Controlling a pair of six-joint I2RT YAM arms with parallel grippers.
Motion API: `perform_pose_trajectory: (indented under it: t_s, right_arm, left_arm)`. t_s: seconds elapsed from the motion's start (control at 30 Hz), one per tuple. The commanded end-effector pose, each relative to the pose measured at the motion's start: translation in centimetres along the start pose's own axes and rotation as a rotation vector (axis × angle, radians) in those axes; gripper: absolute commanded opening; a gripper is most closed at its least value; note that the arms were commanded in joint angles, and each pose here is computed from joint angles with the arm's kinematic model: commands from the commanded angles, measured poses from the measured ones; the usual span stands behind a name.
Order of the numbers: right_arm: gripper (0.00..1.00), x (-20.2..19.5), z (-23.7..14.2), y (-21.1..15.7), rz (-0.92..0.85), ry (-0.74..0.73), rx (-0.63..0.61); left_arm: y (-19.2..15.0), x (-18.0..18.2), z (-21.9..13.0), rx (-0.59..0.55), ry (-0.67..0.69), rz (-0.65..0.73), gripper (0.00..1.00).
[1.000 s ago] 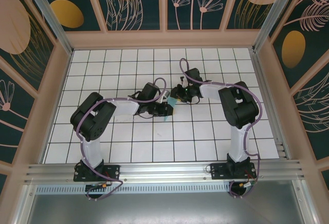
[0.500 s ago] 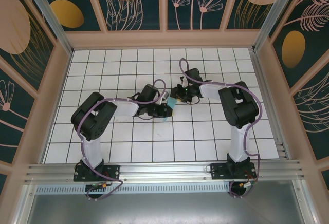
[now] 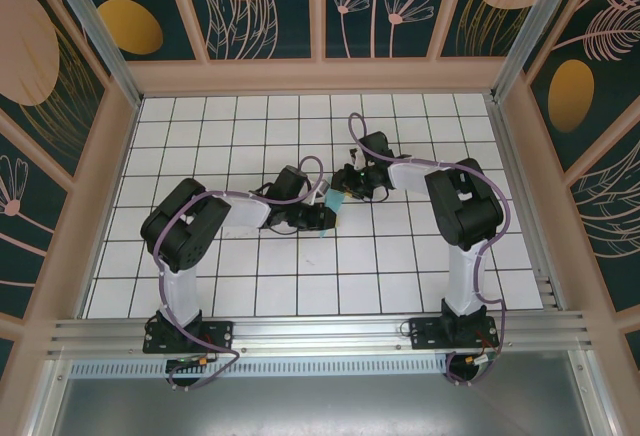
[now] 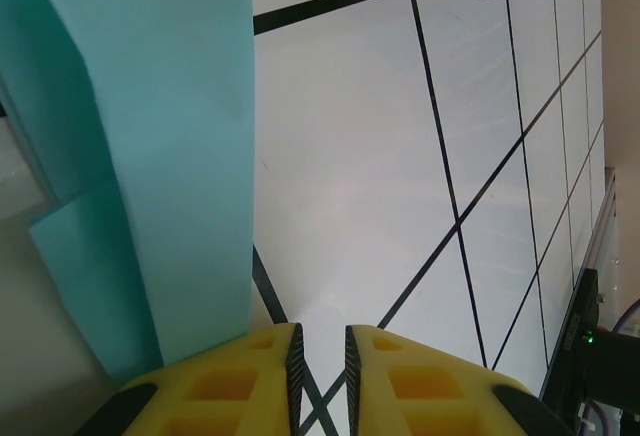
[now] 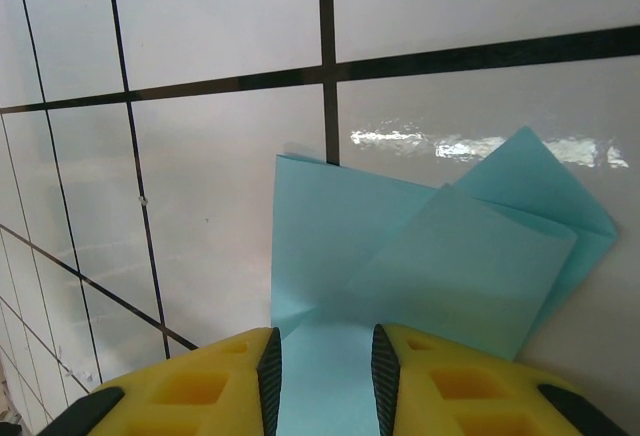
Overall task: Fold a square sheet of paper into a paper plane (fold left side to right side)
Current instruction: Fold the wing for the fifth time at the center of the table.
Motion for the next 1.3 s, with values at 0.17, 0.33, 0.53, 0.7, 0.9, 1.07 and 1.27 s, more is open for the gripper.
perform_pose_trajectory:
  t_s: [0.17,0.33,0.53,0.7,0.9,1.07,1.27]
  right_arm:
    - [0.25,1.5,-3.1,1.7,-0.063,-0.001,-0.054]
    - [0.19,2.7,-3.1,-0.4,-0.069,0.045,-0.024]
    - [0.18,3.2,-1.1,-2.1,-0.076,0.06,0.019]
    - [0.18,2.7,0.0,-3.1,-0.078,0.054,0.036]
    - [0.18,1.4,0.9,-3.7,-0.084,0.014,0.048]
    - [0.18,0.5,1.4,-3.2,-0.111,-0.024,0.045]
    - [0.19,-1.2,1.1,-1.8,-0.109,-0.043,0.007]
  left_arm:
    - [-3.0,3.0,1.0,0.078,0.062,-0.091,0.18]
    - [-3.1,3.5,1.1,0.074,0.081,-0.101,0.17]
    - [-3.2,4.1,1.1,0.074,0.105,-0.109,0.16]
    - [-3.2,4.4,1.0,0.068,0.124,-0.11,0.16]
    - [-3.5,5.0,1.0,0.07,0.148,-0.116,0.15]
    - [-3.7,5.5,1.0,0.073,0.171,-0.124,0.14]
    - [-3.8,6.0,1.0,0.074,0.188,-0.135,0.13]
Point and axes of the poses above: each hand's point on the last joint's axis, 136 mm out from that joint toward the fingers, its own z axis out along the fingers, its own x axis along the line the jaws close on, y = z × x, the point moved 1 cm from there along -z, back along the fingers, and after that the axes turned 8 degrees about -z, right-handed, at the moved point
